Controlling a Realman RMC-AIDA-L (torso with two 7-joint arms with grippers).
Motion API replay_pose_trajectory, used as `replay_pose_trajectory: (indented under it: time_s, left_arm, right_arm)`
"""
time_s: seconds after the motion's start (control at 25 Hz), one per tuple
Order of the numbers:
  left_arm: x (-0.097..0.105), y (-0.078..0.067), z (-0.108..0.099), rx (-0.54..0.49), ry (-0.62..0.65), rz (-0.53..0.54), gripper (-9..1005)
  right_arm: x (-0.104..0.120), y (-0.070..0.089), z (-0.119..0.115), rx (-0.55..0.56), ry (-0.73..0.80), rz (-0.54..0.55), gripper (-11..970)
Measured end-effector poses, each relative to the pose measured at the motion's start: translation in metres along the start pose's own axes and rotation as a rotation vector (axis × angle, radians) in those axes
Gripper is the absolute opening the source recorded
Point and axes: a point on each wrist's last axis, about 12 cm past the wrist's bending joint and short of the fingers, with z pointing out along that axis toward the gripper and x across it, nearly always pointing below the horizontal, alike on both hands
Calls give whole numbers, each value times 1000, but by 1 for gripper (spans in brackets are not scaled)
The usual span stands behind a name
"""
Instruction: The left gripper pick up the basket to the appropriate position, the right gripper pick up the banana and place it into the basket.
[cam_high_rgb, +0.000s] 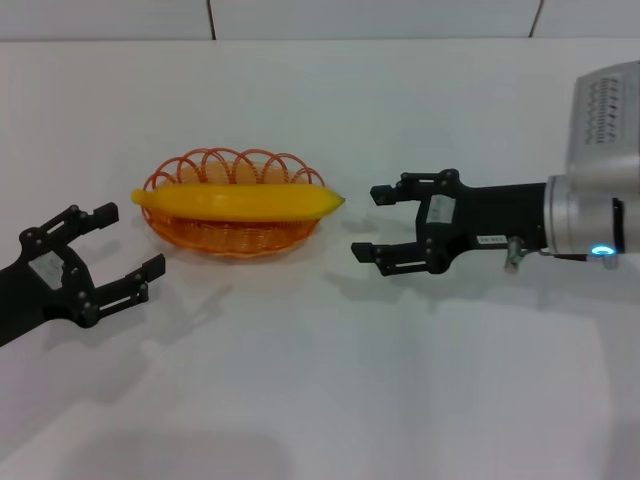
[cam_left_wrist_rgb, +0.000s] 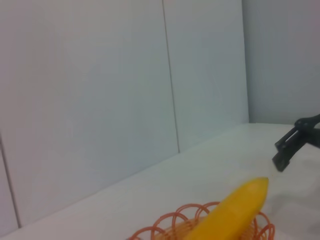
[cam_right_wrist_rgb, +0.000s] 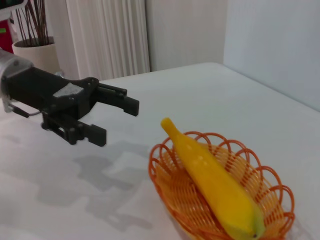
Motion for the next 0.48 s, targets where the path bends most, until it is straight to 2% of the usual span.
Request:
replay_pose_trajectory:
  time_s: [0.2,0.48]
  left_arm:
    - [0,0,-2,-2,-4,3,860]
    - [-2,1,-7,-5,-22,6,860]
  right_arm:
    - [2,-1,-15,-3,-53,3,804]
    - [8,0,-18,7,-49,-3,804]
